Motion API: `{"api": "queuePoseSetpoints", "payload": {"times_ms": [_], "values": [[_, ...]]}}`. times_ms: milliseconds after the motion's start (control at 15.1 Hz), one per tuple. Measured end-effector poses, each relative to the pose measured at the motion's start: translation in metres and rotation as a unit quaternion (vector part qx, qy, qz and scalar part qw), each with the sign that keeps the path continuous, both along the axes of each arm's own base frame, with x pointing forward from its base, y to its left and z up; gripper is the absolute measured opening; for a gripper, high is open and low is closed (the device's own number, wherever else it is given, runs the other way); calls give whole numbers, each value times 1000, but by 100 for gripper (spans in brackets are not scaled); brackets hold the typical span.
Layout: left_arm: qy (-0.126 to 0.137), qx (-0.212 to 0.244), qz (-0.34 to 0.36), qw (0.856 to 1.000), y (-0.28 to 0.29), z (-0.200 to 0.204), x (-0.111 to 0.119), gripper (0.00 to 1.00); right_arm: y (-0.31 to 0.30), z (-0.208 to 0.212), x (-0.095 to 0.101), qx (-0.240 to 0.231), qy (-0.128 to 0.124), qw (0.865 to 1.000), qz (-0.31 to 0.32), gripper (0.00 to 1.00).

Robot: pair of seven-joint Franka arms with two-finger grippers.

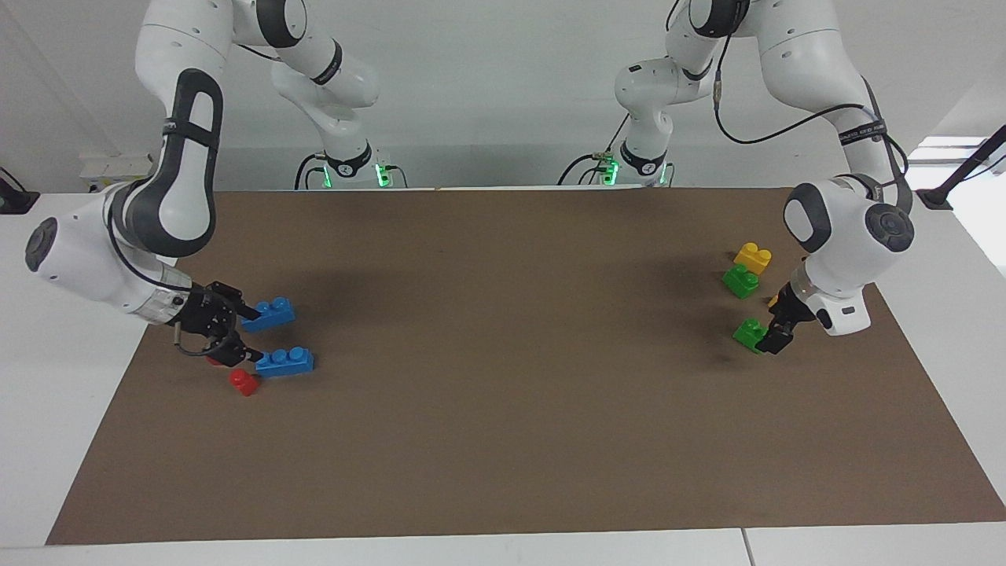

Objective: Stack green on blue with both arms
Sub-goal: 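Close the left gripper on the green brick while the right gripper grasps the blue brick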

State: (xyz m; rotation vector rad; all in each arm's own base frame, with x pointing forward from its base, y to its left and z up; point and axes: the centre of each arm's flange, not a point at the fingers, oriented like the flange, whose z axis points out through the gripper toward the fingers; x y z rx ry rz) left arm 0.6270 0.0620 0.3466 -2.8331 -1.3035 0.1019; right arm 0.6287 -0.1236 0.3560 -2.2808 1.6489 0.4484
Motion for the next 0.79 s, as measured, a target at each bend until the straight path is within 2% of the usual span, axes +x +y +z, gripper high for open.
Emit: {"api": "queuePoseSetpoints", "payload": {"times_ms": [463, 794], "values": [[-11, -2, -14, 1000, 6, -18, 1, 100, -6, -27, 7, -8, -9, 1000, 0, 100], [-8, -3, -16, 1000, 5, -37, 0, 100, -7, -36, 7, -10, -7, 1000, -2, 100]]}}
